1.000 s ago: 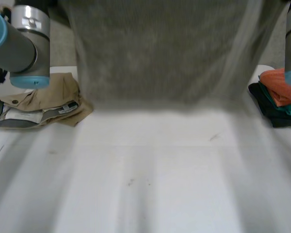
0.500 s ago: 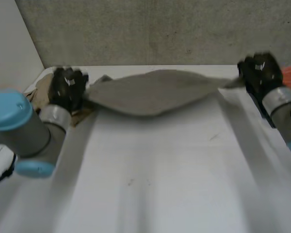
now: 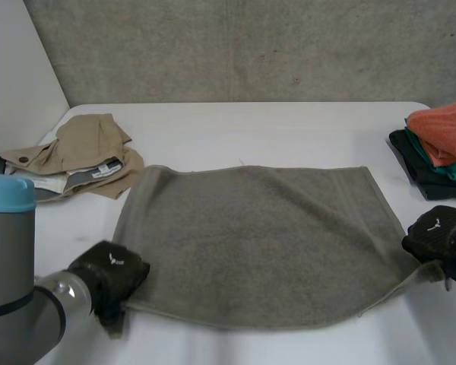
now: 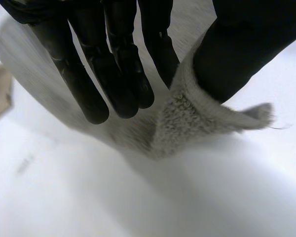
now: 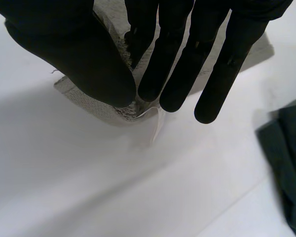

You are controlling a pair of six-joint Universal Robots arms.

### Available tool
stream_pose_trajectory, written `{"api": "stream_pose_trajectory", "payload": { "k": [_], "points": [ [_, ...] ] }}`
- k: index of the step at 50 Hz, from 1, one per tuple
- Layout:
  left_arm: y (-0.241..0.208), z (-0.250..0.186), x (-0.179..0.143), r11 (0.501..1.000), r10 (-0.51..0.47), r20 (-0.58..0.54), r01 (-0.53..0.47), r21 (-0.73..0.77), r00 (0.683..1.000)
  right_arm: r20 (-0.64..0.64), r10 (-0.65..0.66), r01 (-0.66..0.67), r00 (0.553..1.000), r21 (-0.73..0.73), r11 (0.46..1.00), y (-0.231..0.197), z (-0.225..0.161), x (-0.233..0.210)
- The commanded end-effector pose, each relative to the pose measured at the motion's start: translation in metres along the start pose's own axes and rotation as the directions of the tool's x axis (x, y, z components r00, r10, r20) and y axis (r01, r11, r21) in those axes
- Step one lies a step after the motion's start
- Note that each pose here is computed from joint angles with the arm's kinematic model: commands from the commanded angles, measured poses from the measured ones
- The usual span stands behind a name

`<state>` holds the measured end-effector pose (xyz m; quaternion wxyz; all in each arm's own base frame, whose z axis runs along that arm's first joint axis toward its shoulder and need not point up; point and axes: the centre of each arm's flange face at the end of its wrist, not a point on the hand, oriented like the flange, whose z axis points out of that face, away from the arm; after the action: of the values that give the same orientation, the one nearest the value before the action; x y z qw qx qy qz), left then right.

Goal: Fold the laundry.

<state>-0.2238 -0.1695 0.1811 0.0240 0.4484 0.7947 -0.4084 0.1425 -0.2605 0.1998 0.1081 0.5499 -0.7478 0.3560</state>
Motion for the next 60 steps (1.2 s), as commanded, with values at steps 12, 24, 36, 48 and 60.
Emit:
{"api": "stream_pose_trajectory", "payload": {
  "k": [12,24,36,48,60],
  "points": [
    [-0.003,0.050,-0.024,0.998,-0.028,0.254,0.011,0.067,0.967,-0.268,0.136,-0.094,0.954,0.164,0.982,-0.007,0.051,0.031],
    [-0.001,0.001,-0.013,0.998,-0.021,0.240,0.007,0.061,0.971,-0.279,0.161,-0.107,0.947,0.199,0.974,-0.013,0.052,0.029],
    [0.022,-0.001,-0.009,0.999,-0.025,0.208,0.034,-0.036,0.978,-0.281,0.157,-0.100,0.947,0.207,0.973,-0.014,0.053,0.025],
    [-0.043,-0.045,-0.054,0.969,-0.091,0.386,-0.008,0.247,0.918,-0.409,0.134,-0.026,0.903,0.258,0.966,-0.040,-0.025,0.054],
    [-0.119,-0.130,-0.098,0.834,-0.196,0.504,-0.128,0.537,0.841,-0.559,0.107,0.104,0.822,0.333,0.937,-0.083,-0.134,0.083]
  ]
}}
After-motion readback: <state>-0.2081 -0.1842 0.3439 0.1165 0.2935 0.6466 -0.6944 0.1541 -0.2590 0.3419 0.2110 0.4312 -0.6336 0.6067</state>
